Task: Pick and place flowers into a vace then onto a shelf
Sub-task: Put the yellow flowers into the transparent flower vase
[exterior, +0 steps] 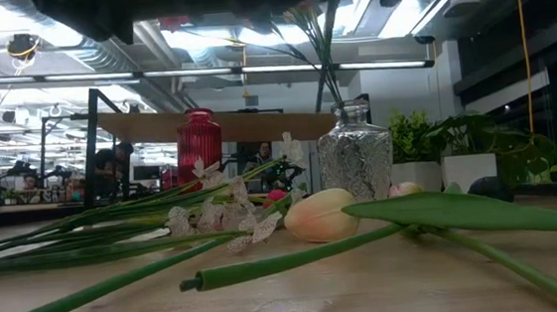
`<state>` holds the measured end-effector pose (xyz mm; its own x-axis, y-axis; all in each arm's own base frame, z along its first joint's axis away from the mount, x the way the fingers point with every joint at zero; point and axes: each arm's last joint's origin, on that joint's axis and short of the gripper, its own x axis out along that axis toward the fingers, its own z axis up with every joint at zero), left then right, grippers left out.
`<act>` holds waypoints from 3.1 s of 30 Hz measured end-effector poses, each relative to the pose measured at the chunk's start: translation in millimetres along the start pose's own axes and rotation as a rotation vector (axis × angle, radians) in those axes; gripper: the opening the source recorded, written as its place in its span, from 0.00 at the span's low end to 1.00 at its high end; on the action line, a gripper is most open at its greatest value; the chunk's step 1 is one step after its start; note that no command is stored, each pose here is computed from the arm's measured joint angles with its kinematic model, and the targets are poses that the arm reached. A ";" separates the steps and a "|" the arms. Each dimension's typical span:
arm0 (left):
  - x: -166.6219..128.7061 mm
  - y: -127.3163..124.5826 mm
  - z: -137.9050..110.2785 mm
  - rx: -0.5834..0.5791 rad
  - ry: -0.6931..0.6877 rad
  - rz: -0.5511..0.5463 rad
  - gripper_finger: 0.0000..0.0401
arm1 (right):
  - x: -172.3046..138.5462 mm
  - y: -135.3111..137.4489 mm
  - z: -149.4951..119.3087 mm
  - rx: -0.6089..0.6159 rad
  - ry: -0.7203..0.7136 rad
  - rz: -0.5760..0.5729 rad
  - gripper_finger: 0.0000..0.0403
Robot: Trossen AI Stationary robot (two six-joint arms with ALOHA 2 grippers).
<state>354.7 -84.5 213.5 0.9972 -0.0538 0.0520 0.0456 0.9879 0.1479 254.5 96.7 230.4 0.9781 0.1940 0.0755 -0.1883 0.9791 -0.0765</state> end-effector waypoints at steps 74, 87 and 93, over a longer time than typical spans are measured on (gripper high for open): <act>-62.9 -31.0 59.9 0.034 0.183 0.014 0.32 | -19.2 -5.6 23.8 0.020 0.061 0.007 0.00; -122.3 -10.1 23.3 -0.080 0.116 0.157 0.01 | -32.9 -22.3 37.8 -0.040 0.064 -0.212 0.00; -137.1 -2.1 8.3 -0.075 0.128 0.195 0.01 | -32.0 -37.3 36.3 -0.042 0.075 -0.276 0.00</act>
<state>217.4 -80.5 214.3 0.9868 0.1527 -0.0535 -0.1486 0.9862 0.0733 227.0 56.1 267.0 0.9960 -0.0860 0.0257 0.0882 0.9906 -0.1043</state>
